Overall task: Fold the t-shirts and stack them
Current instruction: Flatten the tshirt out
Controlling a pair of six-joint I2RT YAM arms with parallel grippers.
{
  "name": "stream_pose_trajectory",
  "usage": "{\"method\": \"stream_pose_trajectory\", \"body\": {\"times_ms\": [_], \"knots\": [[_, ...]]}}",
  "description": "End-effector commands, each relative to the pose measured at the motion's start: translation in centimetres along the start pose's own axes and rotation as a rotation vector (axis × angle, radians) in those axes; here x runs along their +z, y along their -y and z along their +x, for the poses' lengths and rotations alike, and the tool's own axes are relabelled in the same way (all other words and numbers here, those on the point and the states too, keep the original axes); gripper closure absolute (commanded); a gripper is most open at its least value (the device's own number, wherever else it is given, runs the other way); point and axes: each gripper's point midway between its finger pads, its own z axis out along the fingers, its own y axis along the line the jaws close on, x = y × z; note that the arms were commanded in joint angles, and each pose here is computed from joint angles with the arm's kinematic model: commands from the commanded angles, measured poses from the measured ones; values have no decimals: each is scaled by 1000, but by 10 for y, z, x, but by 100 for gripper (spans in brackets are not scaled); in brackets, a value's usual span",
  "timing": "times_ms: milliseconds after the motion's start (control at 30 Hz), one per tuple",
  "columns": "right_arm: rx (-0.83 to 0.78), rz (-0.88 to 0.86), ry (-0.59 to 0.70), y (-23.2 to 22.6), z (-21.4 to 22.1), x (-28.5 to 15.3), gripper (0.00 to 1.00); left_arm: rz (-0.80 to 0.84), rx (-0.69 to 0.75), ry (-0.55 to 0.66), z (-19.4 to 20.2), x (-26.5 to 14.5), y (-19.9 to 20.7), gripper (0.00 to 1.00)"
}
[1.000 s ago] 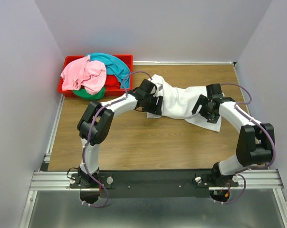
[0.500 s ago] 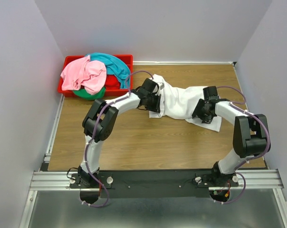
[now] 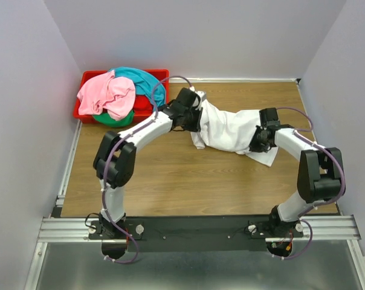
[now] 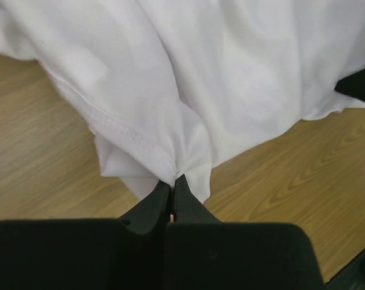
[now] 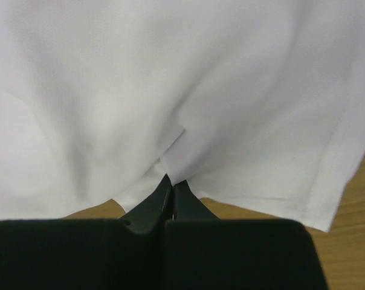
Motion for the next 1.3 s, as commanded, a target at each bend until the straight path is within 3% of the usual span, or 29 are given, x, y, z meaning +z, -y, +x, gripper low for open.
{"method": "stream_pose_trajectory", "body": {"times_ms": [0,300,500,533,567,600,633,733,767,833,933,967,1067,1267], "knots": [[-11,-48,141,-13,-38,-65,97,-52,36,183,-60,-87,13,100],[-24,-15,345,-13,-89,-150,97,-89,-3,326,-99,-174,8,100],[-41,77,349,-22,-135,-116,96,-56,9,330,-140,-136,-12,100],[-45,64,348,-26,-143,-108,88,-82,-19,327,-146,-129,-29,97],[-51,62,326,-32,-152,-93,78,-98,-35,316,-155,-114,-39,89],[-54,54,321,-36,-158,-88,62,-113,-46,318,-160,-108,-46,79],[-65,35,309,-42,-161,-83,37,-136,-54,323,-165,-105,-54,61],[-71,0,312,-51,-167,-85,11,-152,-43,329,-171,-100,-57,46],[-68,1,311,-50,-166,-85,8,-149,-38,324,-164,-101,-55,45],[-67,24,283,-40,-152,-80,7,-148,-34,312,-149,-100,-55,39],[-64,65,207,-19,-115,-65,8,-152,-65,256,-104,-91,-62,39],[-63,59,187,-17,-106,-63,9,-167,-84,191,-73,-78,-71,39],[-46,39,129,-6,-70,-55,11,-175,-106,172,-42,-80,-75,39],[-30,4,66,-3,-41,-40,18,-174,-120,177,-31,-66,-81,41]]}}
